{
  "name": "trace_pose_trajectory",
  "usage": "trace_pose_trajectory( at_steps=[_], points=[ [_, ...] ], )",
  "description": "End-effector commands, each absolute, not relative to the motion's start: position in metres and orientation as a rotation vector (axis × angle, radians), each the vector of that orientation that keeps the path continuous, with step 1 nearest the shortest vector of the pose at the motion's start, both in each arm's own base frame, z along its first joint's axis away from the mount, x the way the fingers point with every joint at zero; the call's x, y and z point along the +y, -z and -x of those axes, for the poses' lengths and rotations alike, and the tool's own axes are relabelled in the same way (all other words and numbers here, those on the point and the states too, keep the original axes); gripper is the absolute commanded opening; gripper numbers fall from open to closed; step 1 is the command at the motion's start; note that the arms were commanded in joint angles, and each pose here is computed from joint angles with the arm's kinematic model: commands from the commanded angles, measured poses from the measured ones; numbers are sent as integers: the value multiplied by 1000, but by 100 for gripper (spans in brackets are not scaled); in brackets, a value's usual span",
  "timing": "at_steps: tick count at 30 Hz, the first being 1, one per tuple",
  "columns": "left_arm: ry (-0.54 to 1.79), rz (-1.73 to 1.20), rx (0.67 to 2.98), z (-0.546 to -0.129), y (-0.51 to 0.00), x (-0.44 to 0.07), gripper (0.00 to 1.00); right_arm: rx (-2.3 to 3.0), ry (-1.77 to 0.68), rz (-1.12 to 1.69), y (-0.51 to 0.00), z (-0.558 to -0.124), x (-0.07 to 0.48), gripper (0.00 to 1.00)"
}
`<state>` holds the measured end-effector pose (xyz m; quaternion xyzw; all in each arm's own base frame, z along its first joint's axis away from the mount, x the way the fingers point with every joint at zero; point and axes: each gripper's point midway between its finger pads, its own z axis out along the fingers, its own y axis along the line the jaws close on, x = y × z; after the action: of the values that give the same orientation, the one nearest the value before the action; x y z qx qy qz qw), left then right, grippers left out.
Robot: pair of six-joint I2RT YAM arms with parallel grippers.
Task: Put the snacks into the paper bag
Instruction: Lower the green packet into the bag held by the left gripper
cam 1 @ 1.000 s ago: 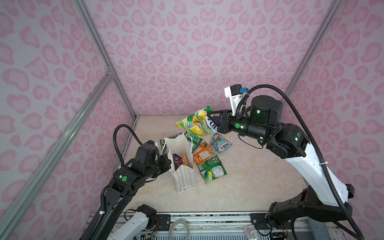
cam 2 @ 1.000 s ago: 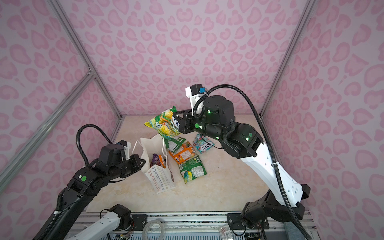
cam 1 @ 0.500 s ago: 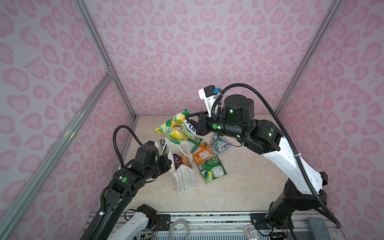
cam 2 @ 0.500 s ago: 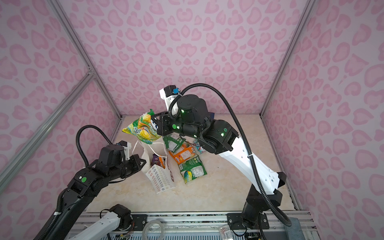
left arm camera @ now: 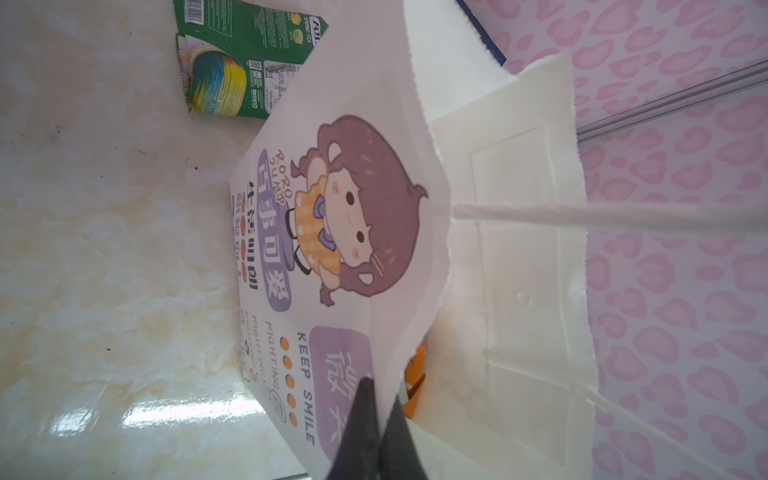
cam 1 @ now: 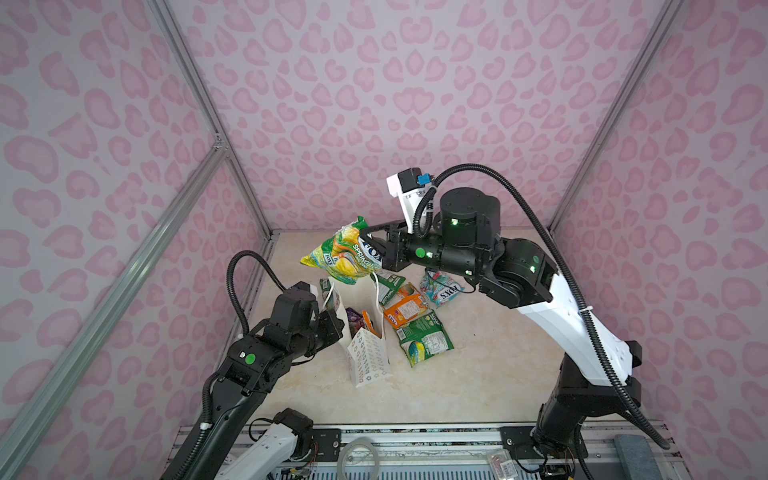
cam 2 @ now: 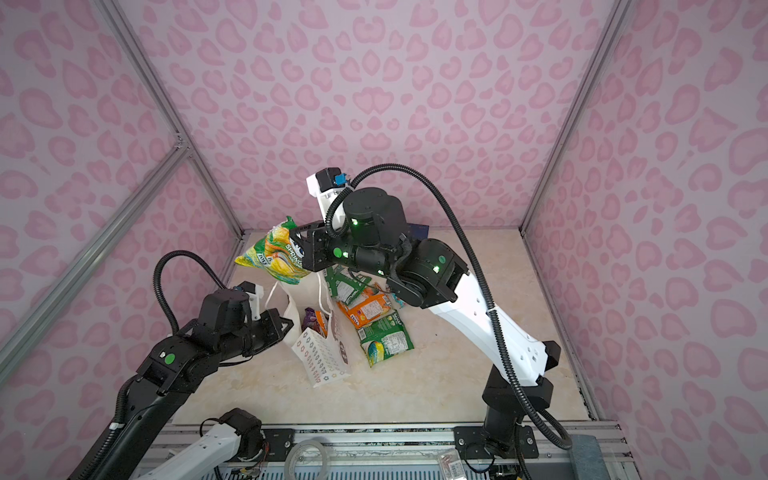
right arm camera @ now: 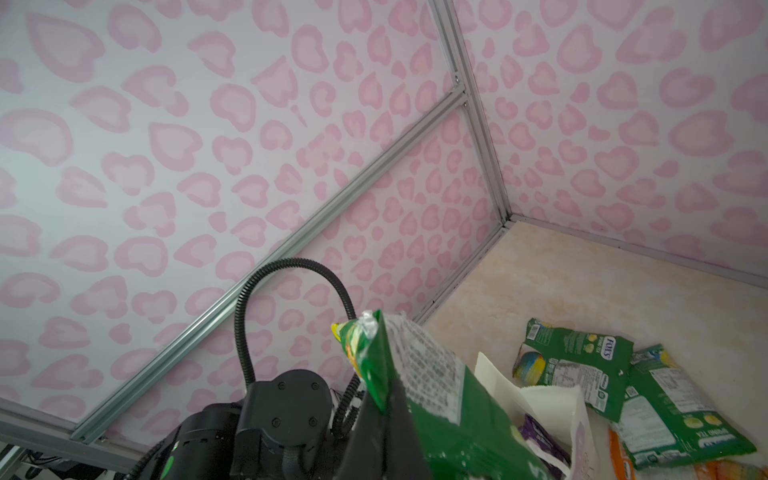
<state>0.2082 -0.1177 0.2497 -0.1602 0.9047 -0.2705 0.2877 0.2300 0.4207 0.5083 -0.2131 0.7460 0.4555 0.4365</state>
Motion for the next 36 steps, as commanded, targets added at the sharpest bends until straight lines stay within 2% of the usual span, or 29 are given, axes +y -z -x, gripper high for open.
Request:
trace_pose_trajectory(
  at_steps=[1, 13, 19, 36],
  points=[
    [730, 428, 2408, -209, -251, -118, 6, 1881, -1128, 493, -492, -236, 428, 0],
    [724, 421, 2401, -209, -256, -117, 6, 2075, -878, 468, -407, -248, 412, 0],
    [702, 442, 2384, -208, -259, -111, 6, 2102, -741, 453, -390, -260, 402, 0],
    [694, 495, 2368, -209, -261, -107, 6, 2207, -530, 526, -324, -254, 442, 0]
  ],
)
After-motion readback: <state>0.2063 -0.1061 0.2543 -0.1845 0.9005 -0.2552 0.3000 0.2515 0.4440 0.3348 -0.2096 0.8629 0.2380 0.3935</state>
